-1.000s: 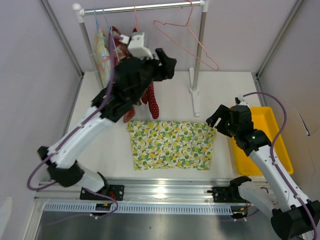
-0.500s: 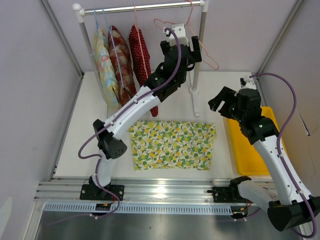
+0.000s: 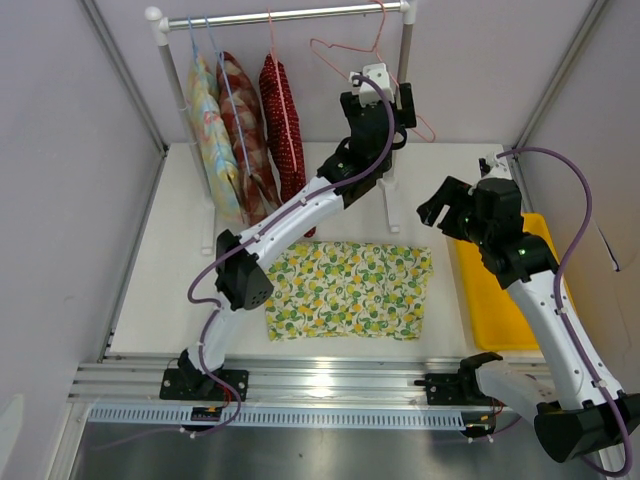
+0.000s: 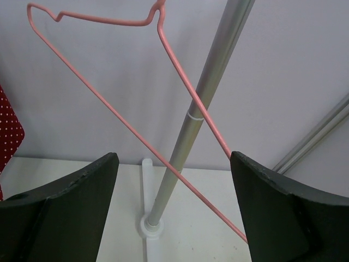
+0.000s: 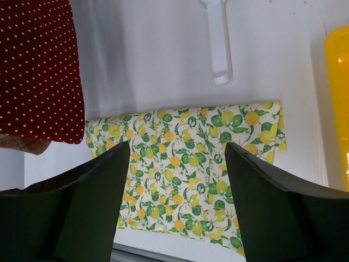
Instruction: Place the skirt on the hanger
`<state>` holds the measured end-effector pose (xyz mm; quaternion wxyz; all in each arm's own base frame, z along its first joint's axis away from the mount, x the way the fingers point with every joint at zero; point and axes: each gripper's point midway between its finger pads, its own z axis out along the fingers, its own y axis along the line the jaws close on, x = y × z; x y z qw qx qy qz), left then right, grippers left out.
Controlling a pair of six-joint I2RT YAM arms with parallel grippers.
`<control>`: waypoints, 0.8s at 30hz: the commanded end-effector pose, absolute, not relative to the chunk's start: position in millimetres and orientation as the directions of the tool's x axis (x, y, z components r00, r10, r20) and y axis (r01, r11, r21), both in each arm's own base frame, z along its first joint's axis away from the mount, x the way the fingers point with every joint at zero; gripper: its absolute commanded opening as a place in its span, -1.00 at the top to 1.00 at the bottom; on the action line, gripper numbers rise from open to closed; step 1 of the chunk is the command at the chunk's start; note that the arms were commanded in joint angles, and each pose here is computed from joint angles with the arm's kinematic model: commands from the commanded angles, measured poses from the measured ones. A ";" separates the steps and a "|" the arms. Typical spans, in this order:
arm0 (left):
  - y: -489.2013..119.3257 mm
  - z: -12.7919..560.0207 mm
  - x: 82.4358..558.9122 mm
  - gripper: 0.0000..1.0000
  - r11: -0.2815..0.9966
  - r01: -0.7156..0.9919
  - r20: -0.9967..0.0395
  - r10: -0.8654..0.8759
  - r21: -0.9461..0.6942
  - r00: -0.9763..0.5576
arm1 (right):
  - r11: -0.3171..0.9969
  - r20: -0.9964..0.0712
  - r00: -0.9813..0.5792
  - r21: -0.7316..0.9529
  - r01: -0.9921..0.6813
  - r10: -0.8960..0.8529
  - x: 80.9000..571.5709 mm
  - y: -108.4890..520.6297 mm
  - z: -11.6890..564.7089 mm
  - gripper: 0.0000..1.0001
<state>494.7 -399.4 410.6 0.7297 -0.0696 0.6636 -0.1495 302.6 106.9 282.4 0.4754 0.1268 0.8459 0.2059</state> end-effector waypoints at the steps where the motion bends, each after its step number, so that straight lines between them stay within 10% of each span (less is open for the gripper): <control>1: -391.6 447.6 491.6 -0.73 0.924 0.136 -0.915 -0.376 -0.358 0.148 | 0.885 -0.782 -0.477 0.466 -0.020 0.401 300.7 105.6 300.8 -0.52; 13: -362.5 434.9 484.1 0.24 0.944 0.053 -0.941 -0.328 -0.325 0.087 | 0.887 -0.784 -0.479 0.460 -0.022 0.395 298.2 104.6 296.2 -0.48; 24: -341.3 448.5 457.4 -0.48 0.924 0.072 -0.924 -0.379 -0.375 0.050 | 0.907 -0.844 -0.373 0.422 -0.018 0.385 321.4 84.9 331.1 -0.52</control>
